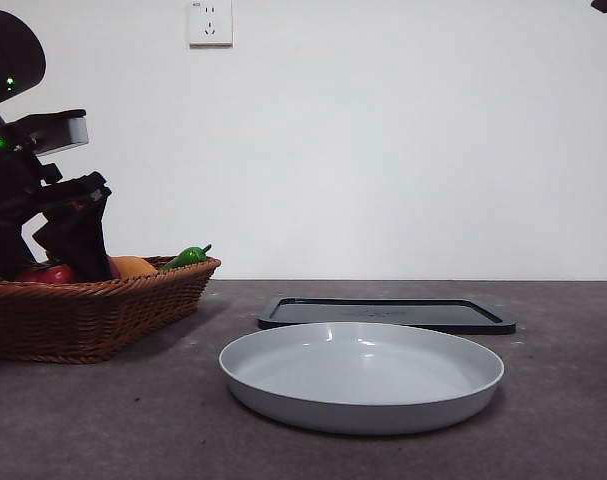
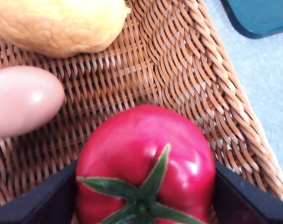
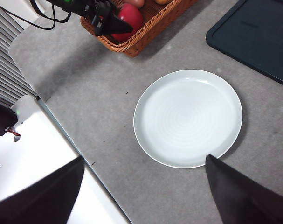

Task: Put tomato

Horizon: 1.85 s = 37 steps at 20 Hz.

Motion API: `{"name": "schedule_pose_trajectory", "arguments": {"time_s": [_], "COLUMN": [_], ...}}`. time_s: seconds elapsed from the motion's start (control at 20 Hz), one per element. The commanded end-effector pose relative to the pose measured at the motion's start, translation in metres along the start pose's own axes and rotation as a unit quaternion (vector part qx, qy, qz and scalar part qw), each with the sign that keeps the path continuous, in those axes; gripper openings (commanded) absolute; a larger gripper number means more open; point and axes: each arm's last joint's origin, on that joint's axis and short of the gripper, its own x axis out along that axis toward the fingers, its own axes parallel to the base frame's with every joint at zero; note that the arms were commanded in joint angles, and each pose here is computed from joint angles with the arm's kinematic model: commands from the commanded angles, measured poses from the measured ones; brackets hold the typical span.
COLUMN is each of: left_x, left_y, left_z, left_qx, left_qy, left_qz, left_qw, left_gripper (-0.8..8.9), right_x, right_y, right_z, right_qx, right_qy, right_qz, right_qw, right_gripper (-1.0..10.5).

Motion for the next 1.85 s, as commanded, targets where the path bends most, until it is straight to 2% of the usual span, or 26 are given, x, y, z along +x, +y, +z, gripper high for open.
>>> {"name": "schedule_pose_trajectory", "arguments": {"time_s": [0.05,0.25,0.45,0.7,1.0,1.35,1.65,1.75,1.85], "left_x": [-0.007,-0.05,-0.086,-0.071,-0.023,0.033,0.052,0.053,0.052], "left_y": [-0.001,-0.017,-0.062,-0.125,-0.168,-0.187,-0.193,-0.194,-0.195], "left_z": [0.012,0.039,0.058,0.053,0.044,0.024,0.013,0.012,0.012], "left_qx": [-0.001,0.019,0.07,0.144,0.186,0.203,0.207,0.209,0.21], "left_qy": [-0.013,-0.079,-0.141,-0.121,-0.083,-0.022,0.007,0.008,0.008], "left_qz": [0.001,-0.012,-0.085,-0.166,-0.21,-0.197,-0.198,-0.199,-0.201], "left_qw": [1.0,0.997,0.984,0.968,0.956,0.959,0.958,0.957,0.957], "left_gripper": [3.31,3.31,3.31,3.32,3.32,3.33,3.35,3.54,4.31], "right_x": [-0.002,-0.002,-0.002,-0.002,-0.002,-0.002,-0.002,-0.002,-0.002], "right_y": [0.002,0.002,0.002,0.002,0.002,0.002,0.002,0.002,0.002], "right_z": [0.005,0.005,0.005,0.005,0.004,0.004,0.004,0.004,0.004], "right_qx": [-0.008,-0.008,-0.008,-0.008,-0.007,-0.007,-0.007,-0.007,-0.006], "right_qy": [-0.006,-0.006,-0.006,-0.006,-0.005,-0.005,-0.005,-0.005,-0.004], "right_qz": [0.003,0.003,0.003,0.003,0.003,0.003,0.002,0.002,0.002], "right_qw": [1.0,1.0,1.0,1.0,1.0,1.0,1.0,1.0,1.0], "right_gripper": [4.1,4.1,4.1,4.1,4.1,4.1,4.1,4.1,4.1]}}
